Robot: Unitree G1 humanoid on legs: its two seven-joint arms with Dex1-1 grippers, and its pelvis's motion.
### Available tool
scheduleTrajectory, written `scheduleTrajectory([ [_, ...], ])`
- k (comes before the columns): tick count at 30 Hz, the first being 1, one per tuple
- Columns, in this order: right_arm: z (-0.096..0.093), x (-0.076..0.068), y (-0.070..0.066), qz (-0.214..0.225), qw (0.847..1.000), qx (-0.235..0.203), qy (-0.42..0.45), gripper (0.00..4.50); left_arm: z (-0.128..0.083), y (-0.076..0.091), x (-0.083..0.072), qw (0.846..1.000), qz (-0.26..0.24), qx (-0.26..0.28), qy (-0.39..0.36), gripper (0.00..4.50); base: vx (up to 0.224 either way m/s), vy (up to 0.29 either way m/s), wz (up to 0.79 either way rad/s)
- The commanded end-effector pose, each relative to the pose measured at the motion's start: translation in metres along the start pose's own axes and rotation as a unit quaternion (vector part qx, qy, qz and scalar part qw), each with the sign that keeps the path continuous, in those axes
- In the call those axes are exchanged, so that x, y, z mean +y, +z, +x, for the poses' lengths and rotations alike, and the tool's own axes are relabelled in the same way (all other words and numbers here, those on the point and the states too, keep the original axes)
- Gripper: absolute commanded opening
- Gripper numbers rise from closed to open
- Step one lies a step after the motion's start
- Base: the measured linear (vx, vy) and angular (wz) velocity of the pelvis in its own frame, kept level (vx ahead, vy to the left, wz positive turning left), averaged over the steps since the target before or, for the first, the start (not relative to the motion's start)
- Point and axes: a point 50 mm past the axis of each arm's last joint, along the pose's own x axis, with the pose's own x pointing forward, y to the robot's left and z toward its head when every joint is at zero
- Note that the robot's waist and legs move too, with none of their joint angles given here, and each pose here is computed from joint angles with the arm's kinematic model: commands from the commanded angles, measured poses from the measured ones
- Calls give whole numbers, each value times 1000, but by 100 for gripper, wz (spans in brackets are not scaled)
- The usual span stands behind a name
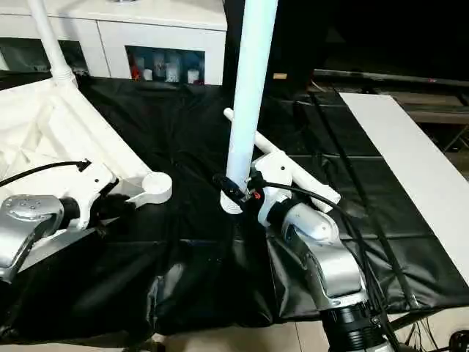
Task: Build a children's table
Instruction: Move table base
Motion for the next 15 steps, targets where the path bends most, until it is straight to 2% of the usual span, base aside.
scheduleTrajectory([
  [1,1,-3,7,-15,1000,-10,1,186,1,1,-3,1000,3,7,-14,29,0,0,0],
  [4,1,-3,8,-14,1000,-9,6,186,-2,0,-8,999,17,0,-40,6,0,0,0],
  [8,2,-4,8,-2,1000,-12,6,186,-3,0,-11,998,25,-16,-53,6,0,0,0],
  [10,3,-5,10,29,999,-22,8,186,-2,9,-18,994,55,-59,-76,1,0,0,0],
  [11,3,-5,11,34,999,-24,8,186,-2,10,-20,993,60,-63,-81,0,0,0,0],
  [14,6,-6,16,94,995,-43,15,186,1,24,-41,978,85,-122,-149,0,0,0,0],
  [15,7,-6,18,121,991,-46,28,186,2,31,-54,968,88,-148,-184,0,0,0,0],
])
